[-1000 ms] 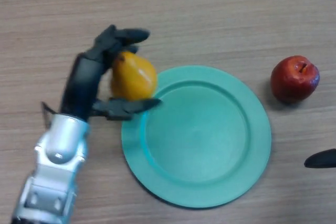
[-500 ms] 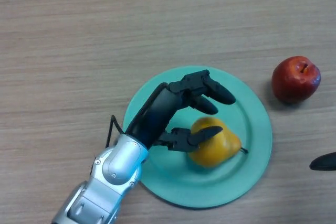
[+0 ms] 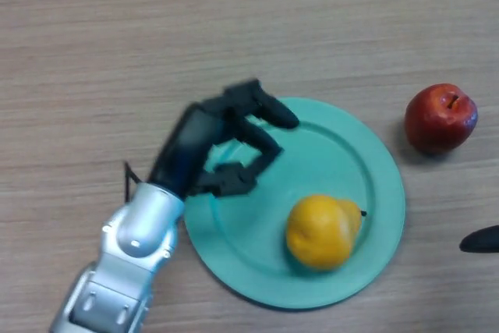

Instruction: Pick up the yellow pear and place it on the plate

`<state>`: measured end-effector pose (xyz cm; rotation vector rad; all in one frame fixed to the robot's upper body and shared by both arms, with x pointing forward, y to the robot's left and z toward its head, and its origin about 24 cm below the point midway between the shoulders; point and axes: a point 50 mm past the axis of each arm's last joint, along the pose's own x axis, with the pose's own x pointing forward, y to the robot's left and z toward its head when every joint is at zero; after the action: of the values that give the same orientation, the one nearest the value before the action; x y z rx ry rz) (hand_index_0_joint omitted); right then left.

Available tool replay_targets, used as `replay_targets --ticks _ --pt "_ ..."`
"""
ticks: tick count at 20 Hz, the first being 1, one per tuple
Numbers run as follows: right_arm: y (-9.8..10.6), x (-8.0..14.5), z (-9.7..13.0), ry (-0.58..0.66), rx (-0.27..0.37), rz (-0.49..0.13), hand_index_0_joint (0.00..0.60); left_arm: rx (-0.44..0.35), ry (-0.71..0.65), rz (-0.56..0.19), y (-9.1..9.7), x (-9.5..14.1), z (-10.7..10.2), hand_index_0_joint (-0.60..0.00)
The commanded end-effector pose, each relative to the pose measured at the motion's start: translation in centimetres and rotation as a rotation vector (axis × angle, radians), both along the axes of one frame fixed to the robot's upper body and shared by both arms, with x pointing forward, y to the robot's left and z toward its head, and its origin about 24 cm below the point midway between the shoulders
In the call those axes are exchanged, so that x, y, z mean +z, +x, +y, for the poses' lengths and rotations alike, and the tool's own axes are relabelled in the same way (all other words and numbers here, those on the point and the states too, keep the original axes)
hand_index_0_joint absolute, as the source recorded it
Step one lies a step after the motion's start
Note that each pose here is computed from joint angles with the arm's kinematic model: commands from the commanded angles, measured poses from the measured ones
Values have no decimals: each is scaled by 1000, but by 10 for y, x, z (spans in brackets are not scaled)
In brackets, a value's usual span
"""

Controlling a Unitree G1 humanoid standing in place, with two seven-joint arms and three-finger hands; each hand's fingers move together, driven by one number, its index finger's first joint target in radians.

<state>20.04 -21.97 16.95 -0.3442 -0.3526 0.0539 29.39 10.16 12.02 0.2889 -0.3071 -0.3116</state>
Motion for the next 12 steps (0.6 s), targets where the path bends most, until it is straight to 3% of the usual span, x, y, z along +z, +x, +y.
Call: replay_targets --ticks 1,2,3,4,8,12 --pt "-10 29 -1 -57 -1 -210 0 29 -85 -196 -3 37 11 -299" --pt "-9 28 -1 -53 2 -210 0 47 -82 -214 -3 40 14 -199" --pt "-5 25 1 -48 16 -202 0 108 -50 -276 -7 46 25 -55" --pt "-3 23 2 -47 22 -196 0 140 -31 -305 -8 49 30 0" --pt "1 23 2 -45 32 -204 0 198 -30 -327 -13 58 53 0" --pt "5 19 3 -2 61 -175 0 195 -158 -294 -19 65 76 0"
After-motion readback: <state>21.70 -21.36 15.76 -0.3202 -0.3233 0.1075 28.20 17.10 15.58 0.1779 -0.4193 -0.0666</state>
